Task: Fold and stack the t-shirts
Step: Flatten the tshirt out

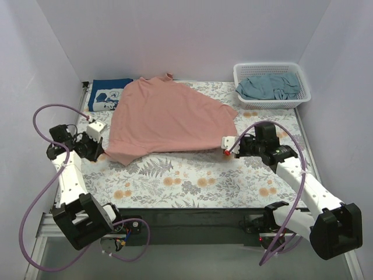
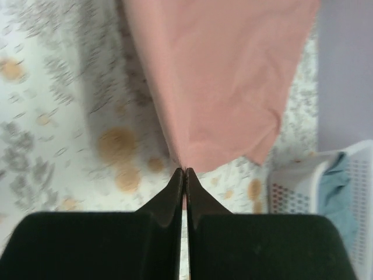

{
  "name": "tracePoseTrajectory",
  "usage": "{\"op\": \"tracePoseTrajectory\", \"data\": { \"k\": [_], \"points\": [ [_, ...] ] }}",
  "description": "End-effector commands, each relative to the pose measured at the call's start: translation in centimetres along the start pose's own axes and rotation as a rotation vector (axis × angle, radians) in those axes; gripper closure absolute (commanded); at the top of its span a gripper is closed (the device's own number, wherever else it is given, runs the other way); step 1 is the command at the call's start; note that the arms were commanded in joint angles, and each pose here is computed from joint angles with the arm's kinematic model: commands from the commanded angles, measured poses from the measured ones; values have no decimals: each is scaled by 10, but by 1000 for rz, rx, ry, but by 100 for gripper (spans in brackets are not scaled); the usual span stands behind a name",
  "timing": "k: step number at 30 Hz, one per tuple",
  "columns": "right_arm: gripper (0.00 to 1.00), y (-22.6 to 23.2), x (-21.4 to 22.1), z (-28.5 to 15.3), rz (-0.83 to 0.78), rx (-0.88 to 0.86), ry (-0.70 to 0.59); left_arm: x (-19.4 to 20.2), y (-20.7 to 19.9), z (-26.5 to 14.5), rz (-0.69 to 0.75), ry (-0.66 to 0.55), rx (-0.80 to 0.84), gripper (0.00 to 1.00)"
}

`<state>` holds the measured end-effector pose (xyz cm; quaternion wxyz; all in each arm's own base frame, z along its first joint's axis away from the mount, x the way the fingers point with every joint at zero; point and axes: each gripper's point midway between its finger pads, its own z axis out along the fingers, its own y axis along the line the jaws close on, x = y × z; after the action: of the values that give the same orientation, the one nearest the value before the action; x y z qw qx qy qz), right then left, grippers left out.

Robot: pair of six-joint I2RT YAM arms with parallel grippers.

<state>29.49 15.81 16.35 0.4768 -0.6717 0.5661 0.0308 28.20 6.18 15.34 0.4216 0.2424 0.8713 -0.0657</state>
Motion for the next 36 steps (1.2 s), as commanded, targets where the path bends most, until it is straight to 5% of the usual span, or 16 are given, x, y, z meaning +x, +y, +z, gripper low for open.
{"op": "tracePoseTrajectory", "data": {
  "k": [1,8,10,13,15,19,21,25,29,36],
  "points": [
    [99,64,29,-17,-36,-172,104,53,-49,-20,129,179,160,100],
    [99,101,45,-25,-57,-210,137,108,-87,-25,137,328,283,100],
    [70,105,50,-24,-36,-224,159,120,-73,-15,118,368,228,93],
    [63,96,51,-22,74,-210,196,103,-45,-4,51,323,112,91],
    [49,93,51,-19,190,-215,223,68,-22,0,21,227,58,87],
    [45,65,33,-18,289,-183,212,22,7,7,-113,127,18,90],
    [45,65,26,-18,331,-205,198,11,-13,7,-133,116,167,85],
    [45,70,14,-19,403,-256,184,30,-71,10,21,221,332,68],
    [49,80,16,-17,445,-302,217,58,-99,15,284,279,273,57],
    [50,104,32,-10,491,-372,294,111,-110,27,398,428,222,53]
  ]
}}
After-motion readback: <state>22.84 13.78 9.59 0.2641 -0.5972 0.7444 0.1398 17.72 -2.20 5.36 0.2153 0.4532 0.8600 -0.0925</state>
